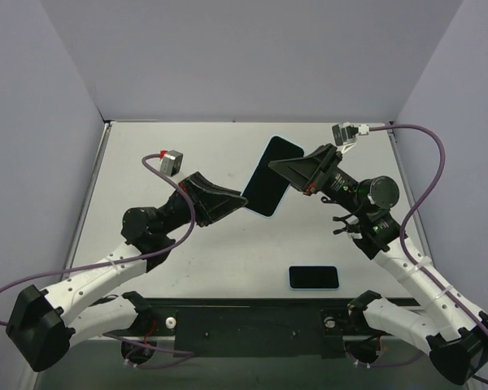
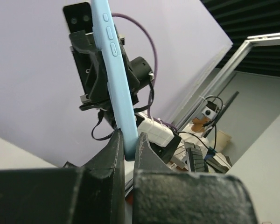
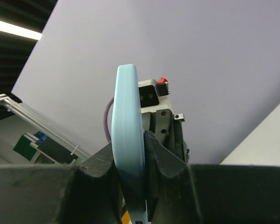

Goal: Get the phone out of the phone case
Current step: Remove the phone case from the phone.

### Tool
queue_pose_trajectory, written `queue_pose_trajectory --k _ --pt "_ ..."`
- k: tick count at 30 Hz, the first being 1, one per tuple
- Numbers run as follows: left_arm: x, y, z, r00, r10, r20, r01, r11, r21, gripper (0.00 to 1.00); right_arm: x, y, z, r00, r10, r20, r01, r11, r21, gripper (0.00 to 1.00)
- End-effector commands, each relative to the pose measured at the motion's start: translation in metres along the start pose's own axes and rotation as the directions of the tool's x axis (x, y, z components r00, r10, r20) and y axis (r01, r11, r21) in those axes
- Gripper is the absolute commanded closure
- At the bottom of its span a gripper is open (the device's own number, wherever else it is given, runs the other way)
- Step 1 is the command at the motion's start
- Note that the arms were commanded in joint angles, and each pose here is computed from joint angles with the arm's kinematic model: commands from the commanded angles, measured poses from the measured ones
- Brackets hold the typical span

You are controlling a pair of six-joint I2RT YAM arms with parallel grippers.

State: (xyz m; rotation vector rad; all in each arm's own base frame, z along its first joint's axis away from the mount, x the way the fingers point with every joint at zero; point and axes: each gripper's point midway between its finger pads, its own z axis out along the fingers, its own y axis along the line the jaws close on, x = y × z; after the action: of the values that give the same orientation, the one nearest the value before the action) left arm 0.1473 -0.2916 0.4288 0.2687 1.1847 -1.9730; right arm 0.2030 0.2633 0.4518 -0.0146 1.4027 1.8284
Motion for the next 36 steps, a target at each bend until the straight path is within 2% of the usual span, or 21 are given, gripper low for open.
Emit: queue_pose_trajectory --k 1,4,6,10,18,24,30,33,36 --pt "0.010 -0.060 -0.003 0.983 0.178 -0.049 -0.151 0.927 0.342 1.00 -0.013 0.081 0.000 0.983 0.186 -0.012 -0.182 0.946 -0.268 1.00" --pt "0.007 -0.082 -0.003 0.975 0.221 -0.013 -0.190 0.865 0.465 1.00 -0.016 0.098 0.000 0.960 0.277 -0.041 -0.274 0.905 -0.326 1.00" --pt "0.007 -0.084 -0.001 0.973 0.230 -0.013 -0.193 0.845 0.499 1.00 -0.017 0.101 0.001 0.945 0.322 -0.050 -0.319 0.881 -0.350 1.00" --pt "0.009 -0.078 0.009 0.963 0.266 -0.030 -0.214 0.832 0.511 1.00 -0.021 0.107 0.003 0.896 0.435 -0.091 -0.431 0.801 -0.415 1.00" --pt "0.019 -0.066 0.009 0.935 0.352 -0.044 -0.280 0.809 0.517 1.00 -0.035 0.114 0.000 0.823 0.553 -0.132 -0.533 0.669 -0.517 1.00" --pt "0.019 -0.066 0.014 0.920 0.389 -0.044 -0.306 0.786 0.537 1.00 -0.029 0.098 0.006 0.808 0.579 -0.109 -0.554 0.685 -0.472 1.00" --pt "0.022 -0.051 0.016 0.905 0.422 -0.059 -0.338 0.796 0.502 1.00 -0.031 0.095 0.001 0.780 0.616 -0.112 -0.584 0.651 -0.485 1.00" --pt "0.020 -0.034 0.021 0.899 0.429 -0.085 -0.351 0.824 0.445 1.00 -0.031 0.096 0.001 0.787 0.608 -0.103 -0.575 0.664 -0.478 1.00" --pt "0.005 -0.004 0.028 0.919 0.381 -0.098 -0.338 0.892 0.299 1.00 -0.031 0.099 0.000 0.794 0.599 -0.100 -0.566 0.670 -0.480 1.00"
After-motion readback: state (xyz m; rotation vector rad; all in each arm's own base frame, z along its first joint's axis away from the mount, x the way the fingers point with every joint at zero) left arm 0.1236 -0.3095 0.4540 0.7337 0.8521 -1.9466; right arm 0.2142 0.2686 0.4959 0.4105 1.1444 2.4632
